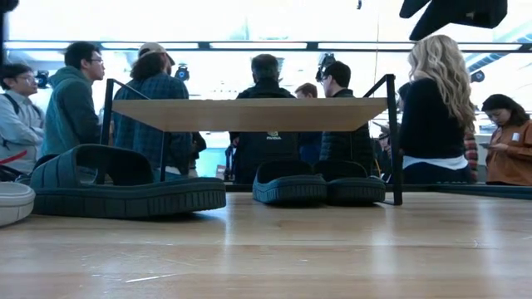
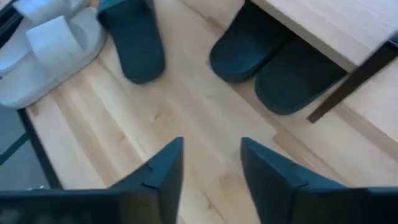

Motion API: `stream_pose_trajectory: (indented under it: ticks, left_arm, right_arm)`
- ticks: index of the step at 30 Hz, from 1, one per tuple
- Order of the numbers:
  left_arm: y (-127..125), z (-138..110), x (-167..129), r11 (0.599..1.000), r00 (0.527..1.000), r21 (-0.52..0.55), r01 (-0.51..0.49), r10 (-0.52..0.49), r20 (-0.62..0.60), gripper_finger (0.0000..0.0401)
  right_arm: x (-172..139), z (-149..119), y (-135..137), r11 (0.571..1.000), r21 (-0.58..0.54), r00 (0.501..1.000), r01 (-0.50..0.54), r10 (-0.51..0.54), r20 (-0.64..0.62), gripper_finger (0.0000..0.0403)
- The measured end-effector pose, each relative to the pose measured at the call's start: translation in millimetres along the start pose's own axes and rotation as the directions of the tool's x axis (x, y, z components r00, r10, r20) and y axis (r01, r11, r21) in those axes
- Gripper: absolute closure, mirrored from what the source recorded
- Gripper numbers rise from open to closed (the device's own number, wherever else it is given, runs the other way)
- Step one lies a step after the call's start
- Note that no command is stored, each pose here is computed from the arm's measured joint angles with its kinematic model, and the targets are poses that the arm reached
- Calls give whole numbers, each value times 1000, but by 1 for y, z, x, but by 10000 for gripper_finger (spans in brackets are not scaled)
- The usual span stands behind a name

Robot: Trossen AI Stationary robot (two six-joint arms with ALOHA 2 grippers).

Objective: Pick and place slides into the shelf
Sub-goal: Put the bottom black slide under the shelf

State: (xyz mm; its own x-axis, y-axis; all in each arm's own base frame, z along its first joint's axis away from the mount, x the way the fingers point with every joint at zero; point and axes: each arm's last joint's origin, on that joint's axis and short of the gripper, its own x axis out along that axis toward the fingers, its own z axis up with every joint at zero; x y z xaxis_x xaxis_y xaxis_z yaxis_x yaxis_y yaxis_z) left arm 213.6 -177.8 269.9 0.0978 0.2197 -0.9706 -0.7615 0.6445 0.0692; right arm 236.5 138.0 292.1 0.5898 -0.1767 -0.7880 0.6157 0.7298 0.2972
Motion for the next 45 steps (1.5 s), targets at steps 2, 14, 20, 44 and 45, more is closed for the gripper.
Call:
stream_pose_trajectory:
  ticks: [2, 14, 20, 44, 45]
  left_arm:
    - [-11, 10, 4, 999, 1000, -42, -13, 12, -18, 280]
    - [-57, 45, 41, 986, 992, -111, -123, 118, -45, 238]
    - [-65, 45, 64, 970, 979, -127, -206, 204, -25, 239]
    - [-71, 50, 83, 940, 945, -134, -314, 323, 55, 392]
    - [-72, 50, 82, 945, 949, -134, -299, 309, 58, 395]
  right_arm:
    - [0, -1, -2, 1000, 18, 1000, 18, -18, -13, 217]
    - [-13, -27, -10, 992, 71, 982, 109, -96, -161, 159]
    - [-16, -32, -9, 992, 75, 982, 101, -88, -165, 161]
    - [-16, -31, -9, 994, 45, 983, 99, -91, -160, 165]
    - [-16, -31, -9, 994, 43, 983, 101, -93, -160, 165]
